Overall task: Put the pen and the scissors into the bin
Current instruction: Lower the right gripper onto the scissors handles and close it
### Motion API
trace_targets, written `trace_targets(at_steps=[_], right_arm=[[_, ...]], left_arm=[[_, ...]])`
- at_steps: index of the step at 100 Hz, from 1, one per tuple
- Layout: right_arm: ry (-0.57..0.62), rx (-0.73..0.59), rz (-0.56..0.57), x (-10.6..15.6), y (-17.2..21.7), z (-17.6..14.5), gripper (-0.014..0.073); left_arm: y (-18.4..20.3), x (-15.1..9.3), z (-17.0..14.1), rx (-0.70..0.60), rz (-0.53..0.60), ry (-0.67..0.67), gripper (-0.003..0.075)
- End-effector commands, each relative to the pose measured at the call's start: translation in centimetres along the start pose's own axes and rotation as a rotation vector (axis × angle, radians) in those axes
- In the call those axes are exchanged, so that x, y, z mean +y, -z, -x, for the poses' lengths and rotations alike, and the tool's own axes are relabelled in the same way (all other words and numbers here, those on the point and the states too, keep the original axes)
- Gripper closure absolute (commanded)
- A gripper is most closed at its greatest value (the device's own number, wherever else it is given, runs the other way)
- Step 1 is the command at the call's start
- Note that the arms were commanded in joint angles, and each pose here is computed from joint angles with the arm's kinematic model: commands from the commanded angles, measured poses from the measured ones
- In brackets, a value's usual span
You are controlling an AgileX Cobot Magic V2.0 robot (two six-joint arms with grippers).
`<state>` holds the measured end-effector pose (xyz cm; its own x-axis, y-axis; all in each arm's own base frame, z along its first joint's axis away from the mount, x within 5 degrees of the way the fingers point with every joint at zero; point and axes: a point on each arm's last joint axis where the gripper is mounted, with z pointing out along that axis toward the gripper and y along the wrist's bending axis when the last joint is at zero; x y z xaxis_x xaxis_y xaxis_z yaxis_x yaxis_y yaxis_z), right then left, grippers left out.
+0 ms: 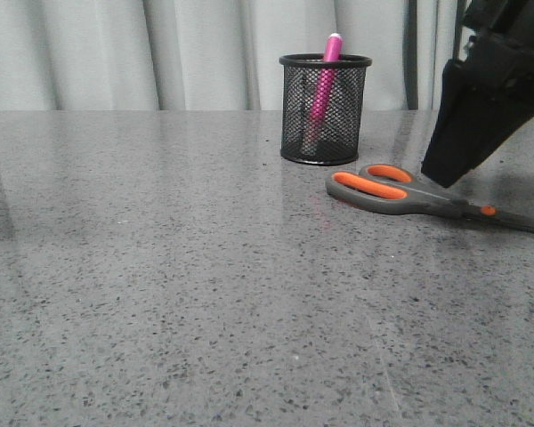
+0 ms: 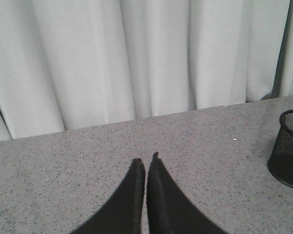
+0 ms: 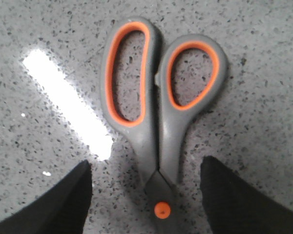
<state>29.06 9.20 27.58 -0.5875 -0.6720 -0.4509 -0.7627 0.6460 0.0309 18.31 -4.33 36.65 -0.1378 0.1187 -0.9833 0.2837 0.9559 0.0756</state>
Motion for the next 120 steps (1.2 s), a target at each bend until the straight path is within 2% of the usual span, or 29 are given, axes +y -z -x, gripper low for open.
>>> trace_targets(at_steps=[1, 52, 120], right_arm=[[0.049, -0.043, -0.053, 0.0, 1.4, 0.9, 0.0164], [0.039, -0.042, -0.076, -1.0, -0.3, 1.2, 0.0165], [0.08, -0.013, -0.068, -0.4, -0.5, 1.3, 0.0165]], left_arm=[[0.6, 0.5, 1.6, -0.102, 0.048, 0.023, 0.0739], [0.6, 0.5, 1.6, -0.104, 0.049, 0.023, 0.0739], [0.6, 0.5, 1.6, -0.101, 0.047, 0.024, 0.0739]])
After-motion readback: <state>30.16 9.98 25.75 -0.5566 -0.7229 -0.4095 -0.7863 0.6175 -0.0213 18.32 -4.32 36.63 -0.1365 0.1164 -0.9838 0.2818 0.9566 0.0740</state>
